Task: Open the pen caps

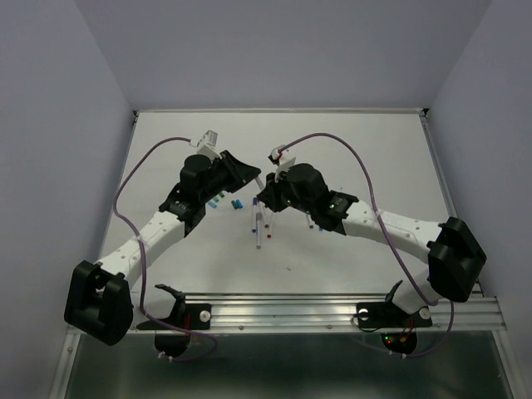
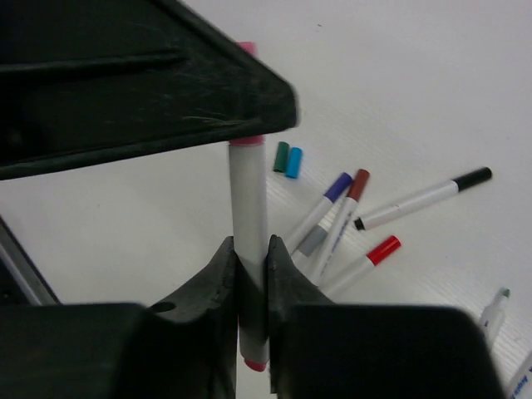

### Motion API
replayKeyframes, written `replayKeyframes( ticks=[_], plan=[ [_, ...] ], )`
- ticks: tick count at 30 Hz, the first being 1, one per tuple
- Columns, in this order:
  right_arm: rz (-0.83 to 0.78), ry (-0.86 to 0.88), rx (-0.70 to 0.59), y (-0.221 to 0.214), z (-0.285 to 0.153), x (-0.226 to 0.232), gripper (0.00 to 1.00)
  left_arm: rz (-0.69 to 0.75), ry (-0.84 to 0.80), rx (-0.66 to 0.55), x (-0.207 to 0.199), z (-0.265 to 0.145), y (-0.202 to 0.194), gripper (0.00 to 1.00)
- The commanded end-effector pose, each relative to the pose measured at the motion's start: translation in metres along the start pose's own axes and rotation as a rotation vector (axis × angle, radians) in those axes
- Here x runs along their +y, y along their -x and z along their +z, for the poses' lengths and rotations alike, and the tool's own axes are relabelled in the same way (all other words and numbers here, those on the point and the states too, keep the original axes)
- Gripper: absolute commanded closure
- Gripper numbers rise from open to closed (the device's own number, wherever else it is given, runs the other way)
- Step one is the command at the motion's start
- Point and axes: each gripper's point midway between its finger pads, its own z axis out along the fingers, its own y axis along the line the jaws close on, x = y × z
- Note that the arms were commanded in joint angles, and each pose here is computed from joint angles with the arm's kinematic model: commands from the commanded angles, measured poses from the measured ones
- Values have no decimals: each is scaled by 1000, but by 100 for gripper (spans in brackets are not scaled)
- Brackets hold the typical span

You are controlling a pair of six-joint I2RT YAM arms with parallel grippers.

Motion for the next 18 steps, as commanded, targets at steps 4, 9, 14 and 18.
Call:
replayKeyframes(
  ticks=[4,9,14,18],
  plan=[
    [128,-21,-176,44,-9,1,99,48,-81,-15,-24,-2,7,100],
    [158,-31,-210,46,-21,-3,99,56,-85,-12,-26,1,7,100],
    [83,-5,-206,30,-28,-6,99,66,-66,-39,-25,7,15,100],
    [95,2,-74,-11,-36,-9,99,113,-7,-117,-20,23,45,100]
  ],
)
